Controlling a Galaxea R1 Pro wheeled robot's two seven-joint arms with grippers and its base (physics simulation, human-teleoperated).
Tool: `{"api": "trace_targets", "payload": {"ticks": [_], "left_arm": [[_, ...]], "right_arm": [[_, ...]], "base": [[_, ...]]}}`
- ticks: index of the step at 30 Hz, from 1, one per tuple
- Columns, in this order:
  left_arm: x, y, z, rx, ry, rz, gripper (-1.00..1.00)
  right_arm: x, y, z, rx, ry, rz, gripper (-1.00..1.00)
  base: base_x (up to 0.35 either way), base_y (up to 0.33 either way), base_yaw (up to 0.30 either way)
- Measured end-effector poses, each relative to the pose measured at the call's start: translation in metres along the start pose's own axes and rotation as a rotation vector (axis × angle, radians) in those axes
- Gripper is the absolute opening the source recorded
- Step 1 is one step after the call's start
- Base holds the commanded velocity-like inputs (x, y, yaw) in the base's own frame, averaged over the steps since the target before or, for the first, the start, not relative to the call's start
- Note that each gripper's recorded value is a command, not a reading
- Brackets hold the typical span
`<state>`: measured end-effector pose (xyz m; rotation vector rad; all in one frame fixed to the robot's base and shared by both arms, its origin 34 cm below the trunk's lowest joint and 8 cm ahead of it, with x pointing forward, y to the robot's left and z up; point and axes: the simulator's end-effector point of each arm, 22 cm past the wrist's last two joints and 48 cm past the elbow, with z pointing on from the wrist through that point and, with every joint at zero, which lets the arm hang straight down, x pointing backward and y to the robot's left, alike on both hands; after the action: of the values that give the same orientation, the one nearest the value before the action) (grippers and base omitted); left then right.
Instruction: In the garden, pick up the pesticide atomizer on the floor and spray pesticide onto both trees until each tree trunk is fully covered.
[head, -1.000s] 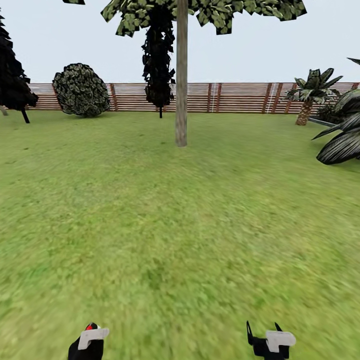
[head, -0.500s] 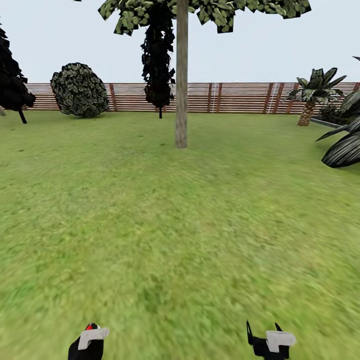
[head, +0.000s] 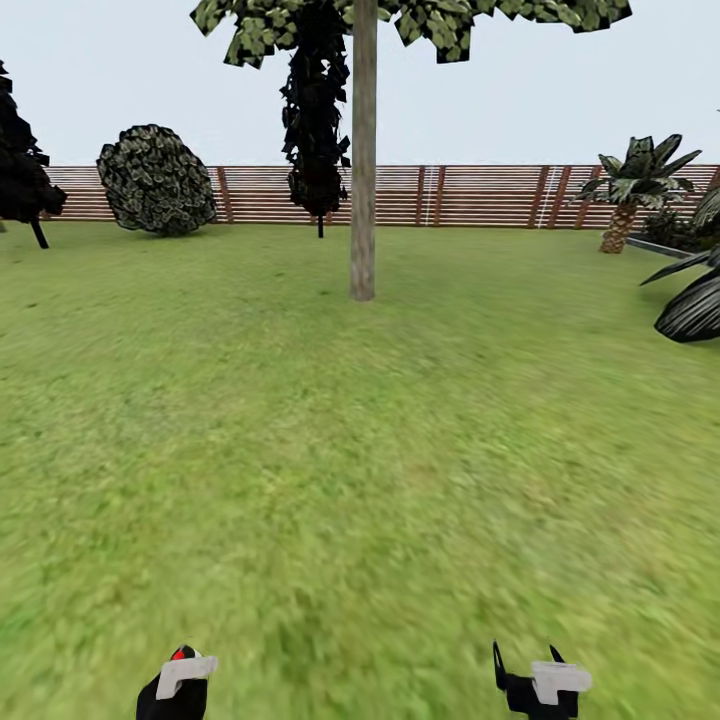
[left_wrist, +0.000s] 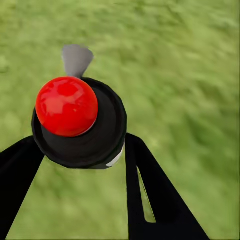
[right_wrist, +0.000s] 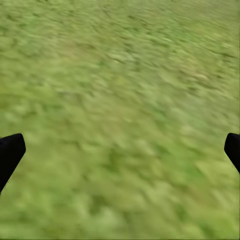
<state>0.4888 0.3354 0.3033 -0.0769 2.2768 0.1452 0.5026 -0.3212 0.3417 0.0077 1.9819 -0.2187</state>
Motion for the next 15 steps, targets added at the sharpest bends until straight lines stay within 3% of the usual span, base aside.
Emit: {"api": "trace_targets", "payload": {"ticks": [15], "left_arm": [[0.0002, 0.0000, 0.0000, 0.000, 0.000, 0.000, -1.00]], "right_arm": [[0.0000, 0.0000, 0.0000, 0.000, 0.000, 0.000, 1.00]], "base": [[0.339, 0.000, 0.000]]}}
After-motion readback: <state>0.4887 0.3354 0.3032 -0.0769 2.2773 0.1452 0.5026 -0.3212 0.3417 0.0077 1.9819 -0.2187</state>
